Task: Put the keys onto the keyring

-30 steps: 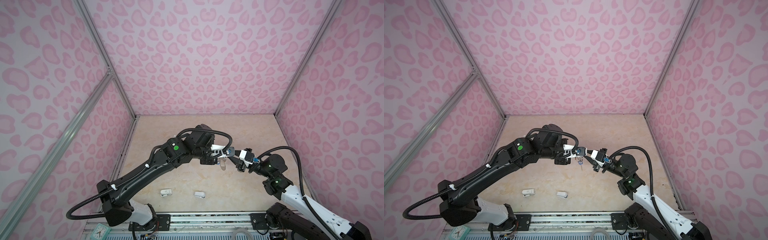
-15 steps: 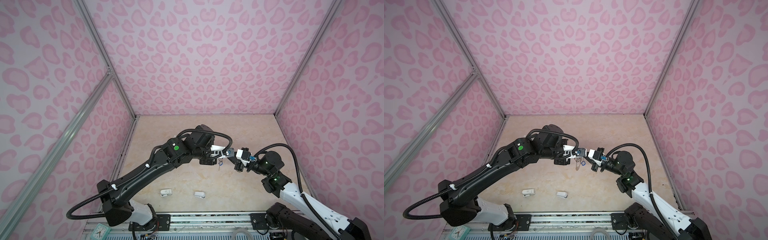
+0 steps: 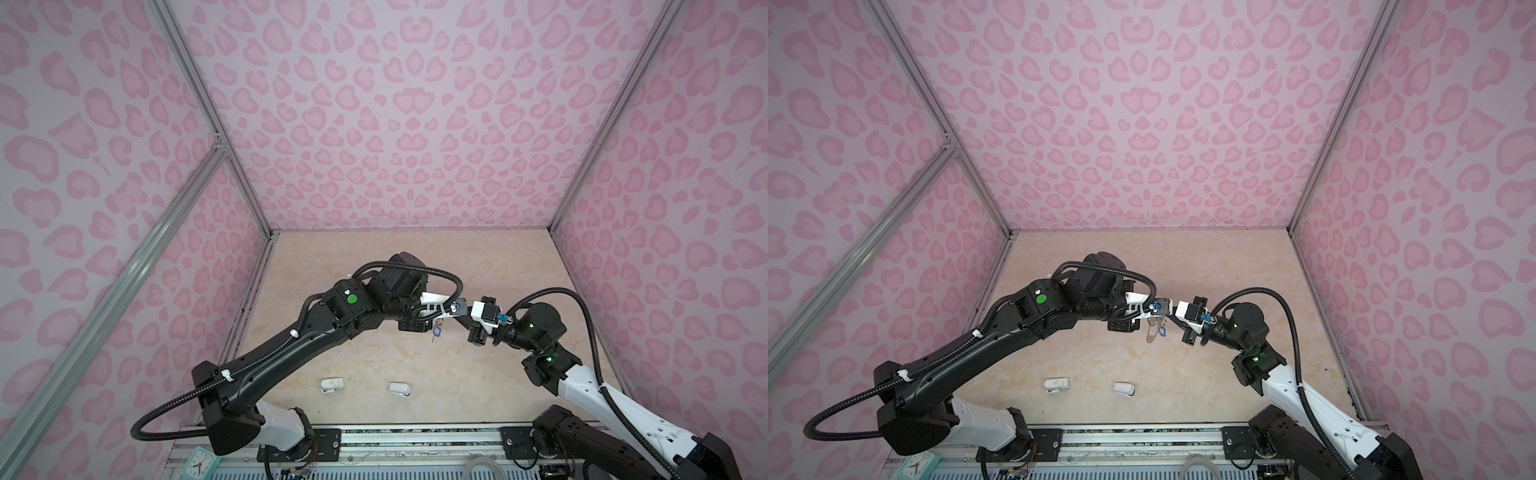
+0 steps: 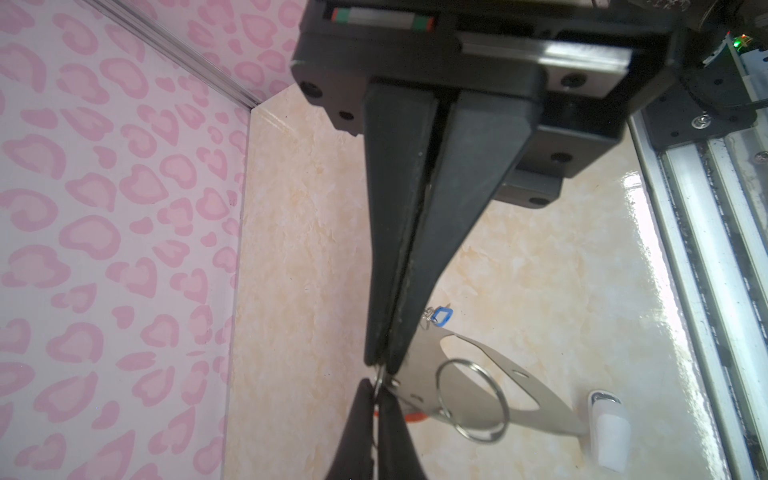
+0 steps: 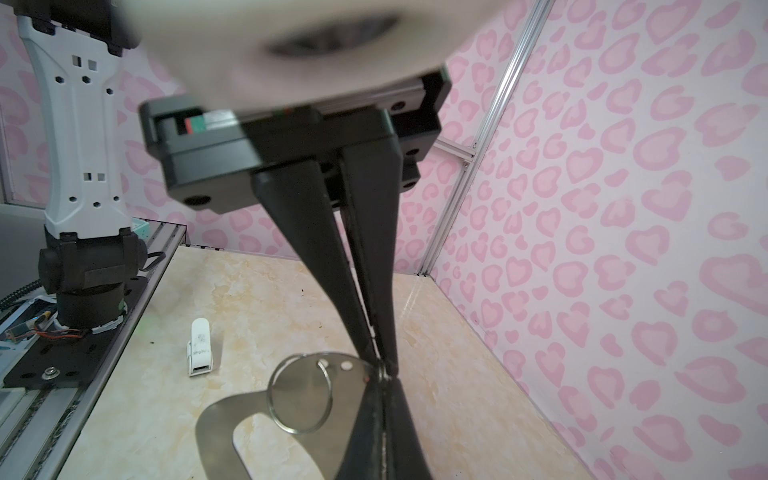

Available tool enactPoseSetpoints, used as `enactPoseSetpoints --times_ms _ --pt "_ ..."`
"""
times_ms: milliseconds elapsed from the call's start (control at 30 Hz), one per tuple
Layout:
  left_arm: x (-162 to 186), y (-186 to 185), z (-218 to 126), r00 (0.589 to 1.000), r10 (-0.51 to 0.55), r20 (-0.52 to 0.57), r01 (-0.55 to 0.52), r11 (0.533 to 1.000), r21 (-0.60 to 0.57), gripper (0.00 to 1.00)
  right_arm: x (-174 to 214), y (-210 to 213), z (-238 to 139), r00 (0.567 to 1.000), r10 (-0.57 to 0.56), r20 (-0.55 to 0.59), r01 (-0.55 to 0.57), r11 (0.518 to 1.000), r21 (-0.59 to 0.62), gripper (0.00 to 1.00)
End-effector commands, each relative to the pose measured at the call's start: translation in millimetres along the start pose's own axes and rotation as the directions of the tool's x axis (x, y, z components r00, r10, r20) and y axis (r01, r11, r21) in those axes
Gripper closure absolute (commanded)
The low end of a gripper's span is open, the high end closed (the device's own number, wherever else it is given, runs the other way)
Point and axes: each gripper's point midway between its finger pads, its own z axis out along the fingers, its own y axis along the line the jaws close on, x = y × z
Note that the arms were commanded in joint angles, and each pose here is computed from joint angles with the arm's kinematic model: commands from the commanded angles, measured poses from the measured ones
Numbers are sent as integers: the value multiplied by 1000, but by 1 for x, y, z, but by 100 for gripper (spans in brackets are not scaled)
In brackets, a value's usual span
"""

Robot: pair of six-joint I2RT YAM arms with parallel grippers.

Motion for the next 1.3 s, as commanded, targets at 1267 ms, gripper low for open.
enactPoseSetpoints --times_ms 1267 --pt "-9 -1 4 999 -12 39 11 1000 21 89 -2 -10 -4 1000 11 17 -12 999 43 100"
